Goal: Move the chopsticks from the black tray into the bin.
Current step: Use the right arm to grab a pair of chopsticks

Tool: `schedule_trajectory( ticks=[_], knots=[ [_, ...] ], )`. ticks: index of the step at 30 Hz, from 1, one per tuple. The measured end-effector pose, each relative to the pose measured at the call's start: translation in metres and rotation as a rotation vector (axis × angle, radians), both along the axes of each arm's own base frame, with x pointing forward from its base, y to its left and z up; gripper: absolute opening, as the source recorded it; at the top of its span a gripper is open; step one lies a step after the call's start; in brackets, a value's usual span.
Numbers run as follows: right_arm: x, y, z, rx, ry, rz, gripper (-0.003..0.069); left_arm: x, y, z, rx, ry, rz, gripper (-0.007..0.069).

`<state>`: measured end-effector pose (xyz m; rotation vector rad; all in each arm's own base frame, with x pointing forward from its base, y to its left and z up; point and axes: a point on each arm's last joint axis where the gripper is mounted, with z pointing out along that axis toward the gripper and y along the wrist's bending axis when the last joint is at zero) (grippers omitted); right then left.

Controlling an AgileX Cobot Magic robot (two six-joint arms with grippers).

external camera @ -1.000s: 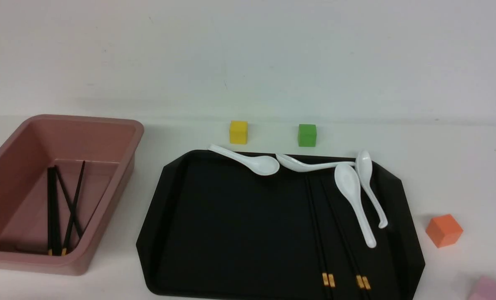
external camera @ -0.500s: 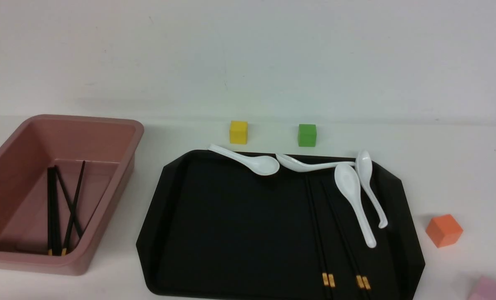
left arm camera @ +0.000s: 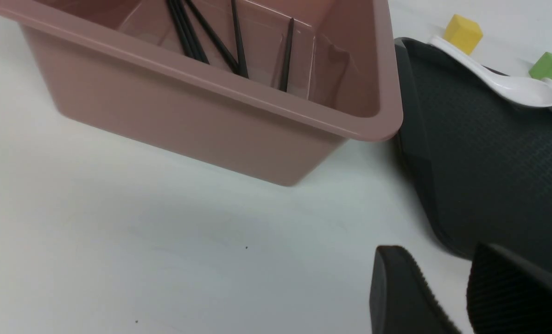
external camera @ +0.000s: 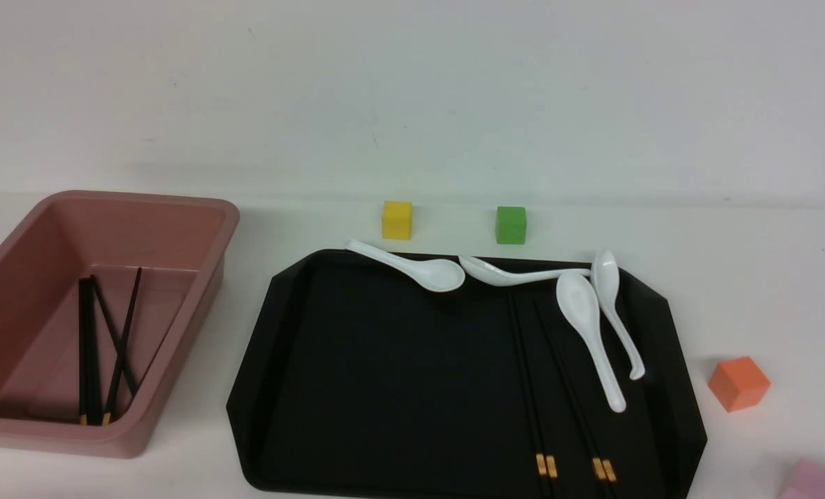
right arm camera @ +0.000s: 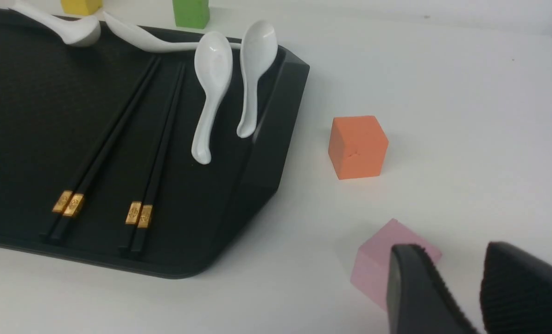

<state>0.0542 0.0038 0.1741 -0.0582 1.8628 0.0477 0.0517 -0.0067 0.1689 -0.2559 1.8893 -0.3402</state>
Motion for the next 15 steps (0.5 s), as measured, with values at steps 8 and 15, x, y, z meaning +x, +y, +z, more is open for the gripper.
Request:
schedule_trajectory(
  ticks=[8,15],
  knots=[
    [0.0001,-0.0002,0.0004,-0.006,-0.005,-0.001,0.0239,0.0,0.0,0.0,0.0,0.0,0.0,0.0238],
    [0.0,0.0096,0.0034,0.594,0.029,-0.06,0.0239,0.0,0.0,0.0,0.0,0.0,0.0,0.0238]
  ],
)
